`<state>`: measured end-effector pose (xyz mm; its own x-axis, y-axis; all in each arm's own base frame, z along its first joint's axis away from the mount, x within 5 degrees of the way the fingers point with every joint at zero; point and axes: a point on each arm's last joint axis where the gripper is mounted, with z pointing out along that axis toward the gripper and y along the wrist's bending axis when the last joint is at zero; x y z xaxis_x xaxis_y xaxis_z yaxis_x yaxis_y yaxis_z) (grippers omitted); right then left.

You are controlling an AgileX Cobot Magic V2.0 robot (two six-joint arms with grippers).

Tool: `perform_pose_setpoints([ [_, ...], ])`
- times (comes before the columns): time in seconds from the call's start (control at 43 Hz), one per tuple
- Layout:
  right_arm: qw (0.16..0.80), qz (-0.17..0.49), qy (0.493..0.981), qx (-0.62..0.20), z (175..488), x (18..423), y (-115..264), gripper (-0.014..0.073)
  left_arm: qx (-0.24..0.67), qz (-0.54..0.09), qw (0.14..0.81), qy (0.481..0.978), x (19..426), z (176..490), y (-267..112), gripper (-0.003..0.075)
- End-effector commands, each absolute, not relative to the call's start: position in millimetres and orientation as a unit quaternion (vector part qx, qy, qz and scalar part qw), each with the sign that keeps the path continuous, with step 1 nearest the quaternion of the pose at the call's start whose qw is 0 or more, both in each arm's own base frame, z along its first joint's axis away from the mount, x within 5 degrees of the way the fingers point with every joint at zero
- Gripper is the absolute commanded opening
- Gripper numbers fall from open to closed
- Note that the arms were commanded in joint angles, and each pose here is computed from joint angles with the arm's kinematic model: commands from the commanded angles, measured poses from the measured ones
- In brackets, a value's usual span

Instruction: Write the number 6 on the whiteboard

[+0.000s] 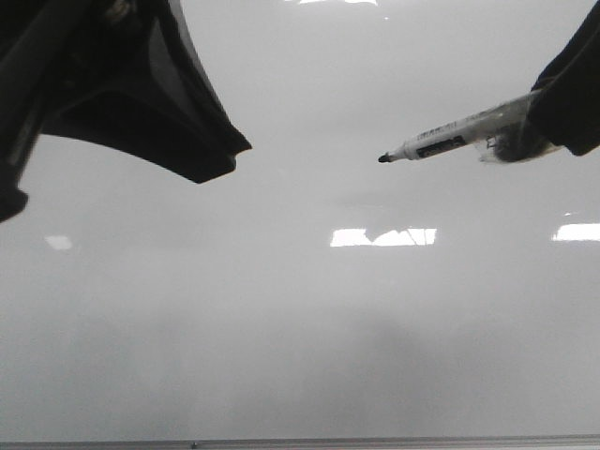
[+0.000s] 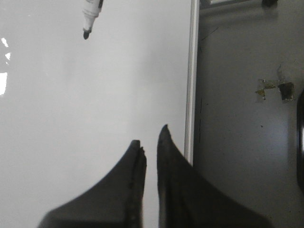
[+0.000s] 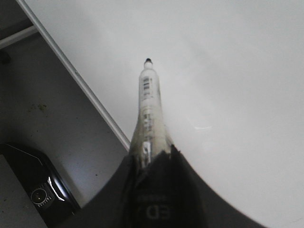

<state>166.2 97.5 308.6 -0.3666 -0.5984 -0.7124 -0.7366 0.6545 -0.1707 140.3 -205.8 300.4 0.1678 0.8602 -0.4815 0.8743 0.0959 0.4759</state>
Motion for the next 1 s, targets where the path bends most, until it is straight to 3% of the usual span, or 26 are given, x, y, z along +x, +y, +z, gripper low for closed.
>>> perform_pose_setpoints([
  [0.0, 0.437, 0.087, 0.805, -0.391, 324, 169, 97, -0.0069, 0.653, -0.029, 0.411, 0.636, 139, 321, -208, -0.002],
  [0.14, 0.439, 0.087, 0.804, -0.391, 324, 169, 97, -0.0069, 0.626, -0.052, 0.426, 0.651, 136, 326, -205, -0.002],
  [0.279, 0.464, 0.091, 0.797, -0.376, 329, 172, 98, -0.0069, 0.577, -0.122, 0.489, 0.642, 120, 335, -189, -0.002],
  [0.512, 0.495, 0.097, 0.791, -0.346, 331, 193, 106, -0.0069, 0.471, -0.242, 0.562, 0.636, 78, 320, -132, -0.002],
  [0.721, 0.483, 0.115, 0.793, -0.352, 334, 230, 136, -0.0069, 0.446, -0.264, 0.598, 0.611, 53, 301, -91, -0.002],
  [0.977, 0.502, 0.121, 0.776, -0.362, 335, 269, 176, -0.0069, 0.44, -0.268, 0.61, 0.602, 48, 296, -82, -0.002],
])
